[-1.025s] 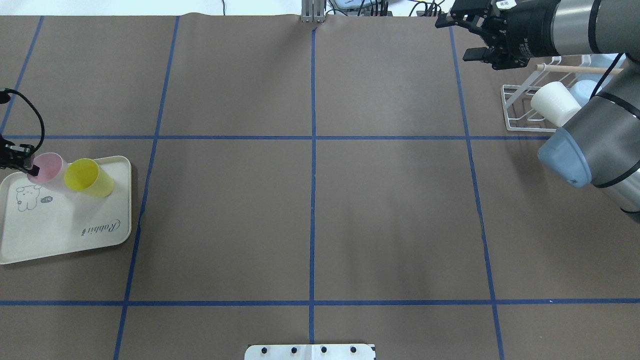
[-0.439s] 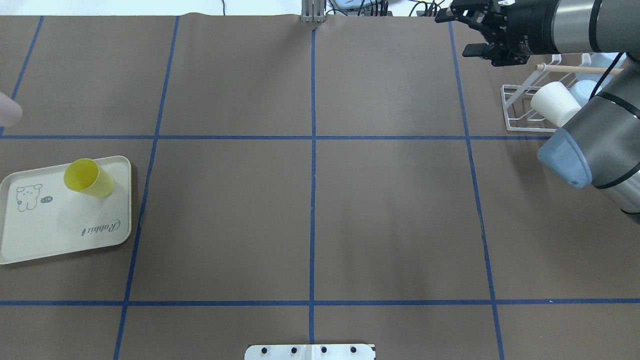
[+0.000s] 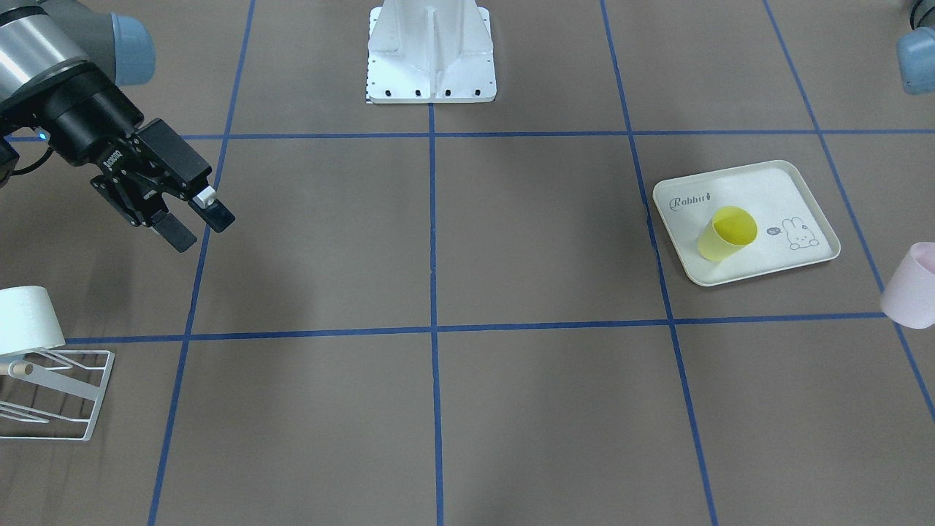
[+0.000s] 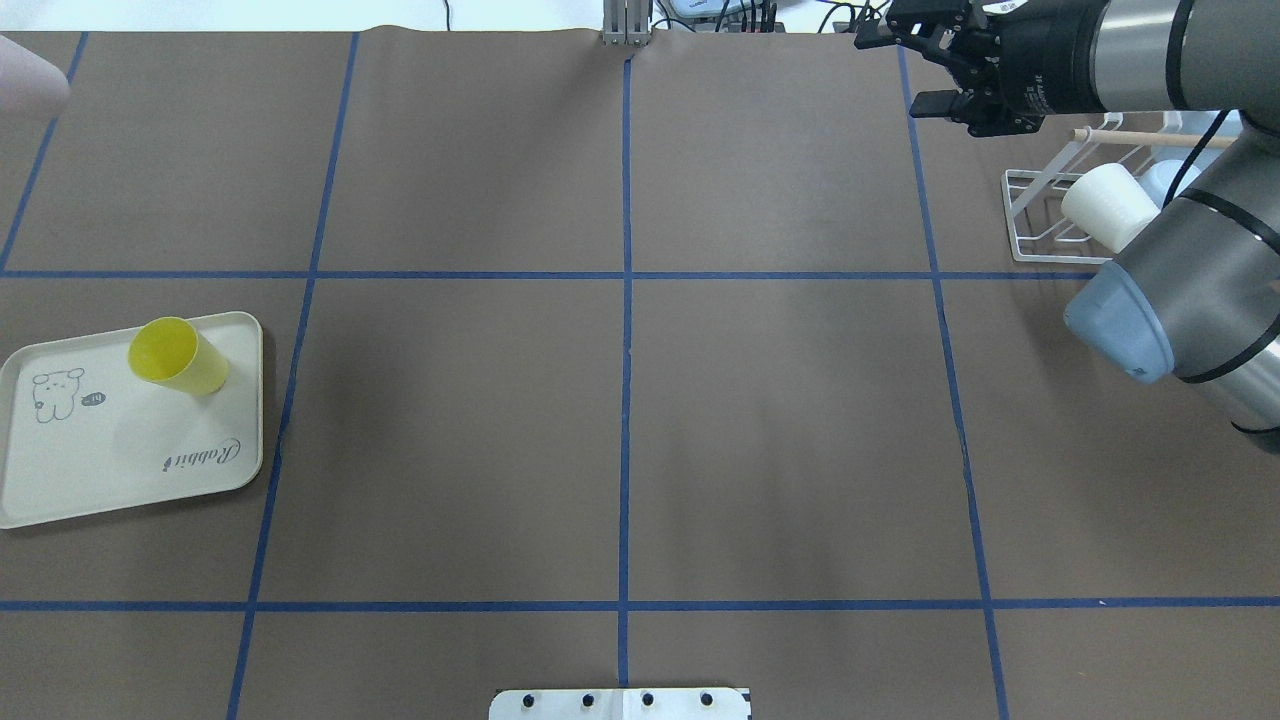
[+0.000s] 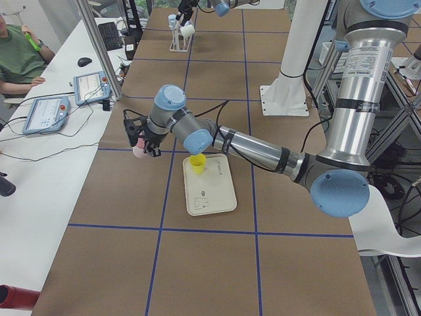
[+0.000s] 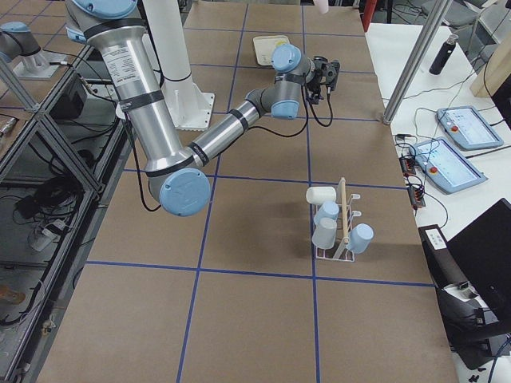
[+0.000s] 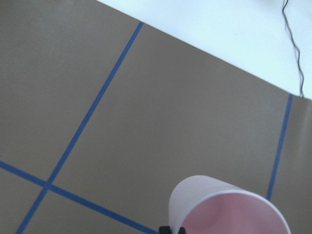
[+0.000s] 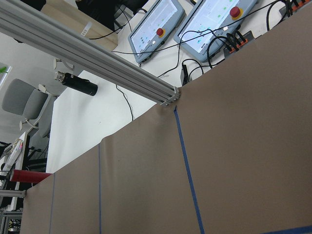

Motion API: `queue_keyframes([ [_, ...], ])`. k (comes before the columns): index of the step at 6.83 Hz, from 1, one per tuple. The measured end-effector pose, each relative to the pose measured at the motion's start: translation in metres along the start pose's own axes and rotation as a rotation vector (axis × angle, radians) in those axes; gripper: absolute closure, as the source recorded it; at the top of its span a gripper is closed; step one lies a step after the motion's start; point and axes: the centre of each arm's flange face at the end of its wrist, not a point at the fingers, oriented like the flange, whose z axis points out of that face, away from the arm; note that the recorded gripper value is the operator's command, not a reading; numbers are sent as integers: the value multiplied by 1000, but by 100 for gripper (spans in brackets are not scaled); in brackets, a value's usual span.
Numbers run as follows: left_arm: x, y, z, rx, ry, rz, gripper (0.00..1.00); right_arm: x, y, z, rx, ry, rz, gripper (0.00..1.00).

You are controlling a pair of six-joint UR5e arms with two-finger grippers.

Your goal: Transfer IKEA cup to right arm and place on rack

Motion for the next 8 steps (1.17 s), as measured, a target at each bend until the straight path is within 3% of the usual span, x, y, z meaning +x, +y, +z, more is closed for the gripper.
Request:
queue_keyframes([
  [2, 66, 59, 23, -5, 210, -216, 100, -3, 3, -1, -6, -17, 30, 1],
  [6, 156, 216, 70, -104, 593, -589, 100, -14, 29, 4, -35, -112, 116, 1],
  [8, 175, 271, 72, -175, 755, -785, 100, -27, 70, 22, -50, -204, 171, 0],
])
